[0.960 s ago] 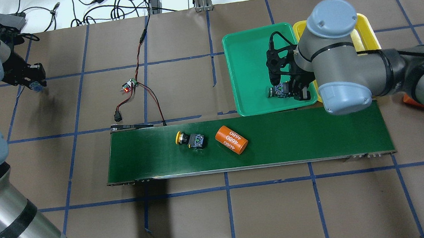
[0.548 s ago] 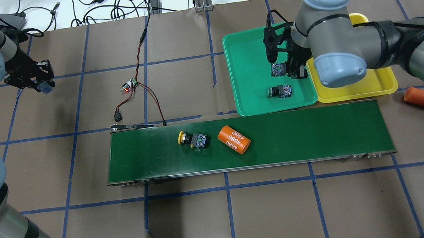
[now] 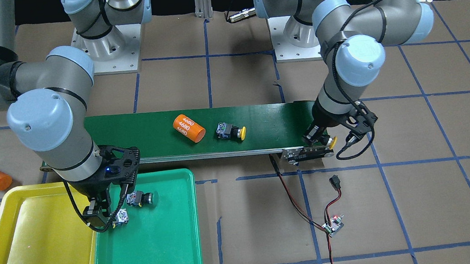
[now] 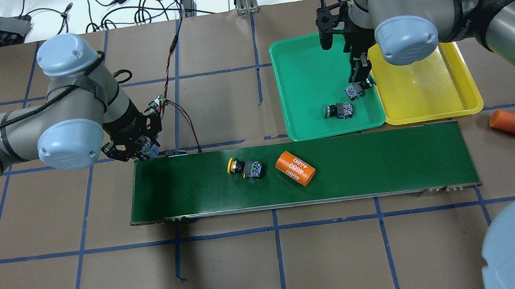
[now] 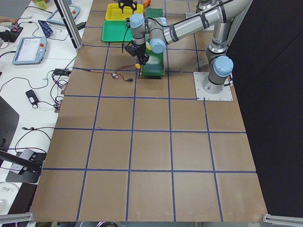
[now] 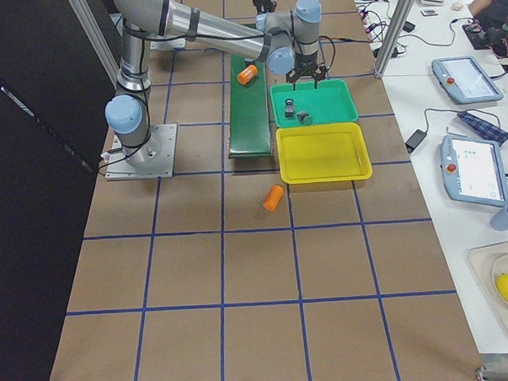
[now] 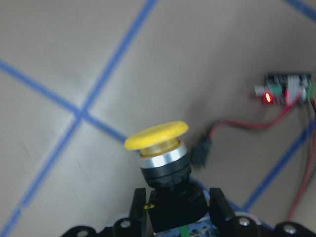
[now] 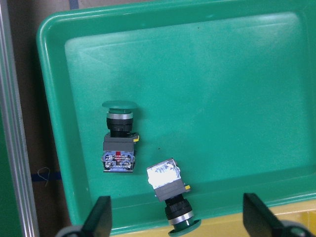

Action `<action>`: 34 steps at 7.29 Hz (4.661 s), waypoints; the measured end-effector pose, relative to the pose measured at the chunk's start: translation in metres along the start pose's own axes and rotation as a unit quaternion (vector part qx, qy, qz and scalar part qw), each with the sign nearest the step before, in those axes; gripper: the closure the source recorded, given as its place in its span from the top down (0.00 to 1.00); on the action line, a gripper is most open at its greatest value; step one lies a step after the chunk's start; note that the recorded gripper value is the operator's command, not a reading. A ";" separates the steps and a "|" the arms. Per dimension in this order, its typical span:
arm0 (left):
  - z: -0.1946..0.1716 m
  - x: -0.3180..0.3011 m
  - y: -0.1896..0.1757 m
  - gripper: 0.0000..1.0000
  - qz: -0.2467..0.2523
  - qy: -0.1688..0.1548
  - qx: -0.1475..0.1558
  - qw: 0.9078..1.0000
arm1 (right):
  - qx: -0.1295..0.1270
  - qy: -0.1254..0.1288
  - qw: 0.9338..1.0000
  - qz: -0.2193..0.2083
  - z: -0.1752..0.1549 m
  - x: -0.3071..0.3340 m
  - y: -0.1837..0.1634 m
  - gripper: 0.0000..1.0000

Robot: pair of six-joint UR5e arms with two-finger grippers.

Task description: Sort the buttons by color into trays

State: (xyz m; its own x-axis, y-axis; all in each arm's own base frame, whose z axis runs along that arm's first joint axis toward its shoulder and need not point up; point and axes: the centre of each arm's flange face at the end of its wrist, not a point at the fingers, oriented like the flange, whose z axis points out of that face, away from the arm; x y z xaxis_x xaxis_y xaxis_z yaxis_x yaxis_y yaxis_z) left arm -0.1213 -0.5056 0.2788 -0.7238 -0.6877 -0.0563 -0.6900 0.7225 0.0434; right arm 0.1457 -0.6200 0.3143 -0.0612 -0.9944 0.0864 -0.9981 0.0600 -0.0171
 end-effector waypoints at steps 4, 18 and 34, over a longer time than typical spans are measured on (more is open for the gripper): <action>0.027 -0.005 0.039 1.00 -0.053 -0.023 -0.019 0.998 | -0.006 -0.032 0.999 -0.008 0.004 -0.064 0.029 1.00; -0.232 -0.005 -0.012 1.00 0.332 0.021 0.029 0.943 | -0.001 -0.048 0.998 0.049 0.043 -0.200 0.069 1.00; -0.260 -0.034 0.022 1.00 0.375 0.030 0.061 0.924 | 0.000 -0.051 0.998 0.044 0.045 -0.201 0.064 1.00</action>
State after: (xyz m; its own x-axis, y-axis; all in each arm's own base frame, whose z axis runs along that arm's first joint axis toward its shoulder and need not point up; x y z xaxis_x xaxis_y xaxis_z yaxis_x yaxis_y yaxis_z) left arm -0.1144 -0.4846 0.5407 -0.9999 0.0103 -0.0002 0.0103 0.9978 -0.0660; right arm 0.0948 -0.4201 0.2509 -0.1478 -0.9889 -0.0166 -0.9888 0.1481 -0.0206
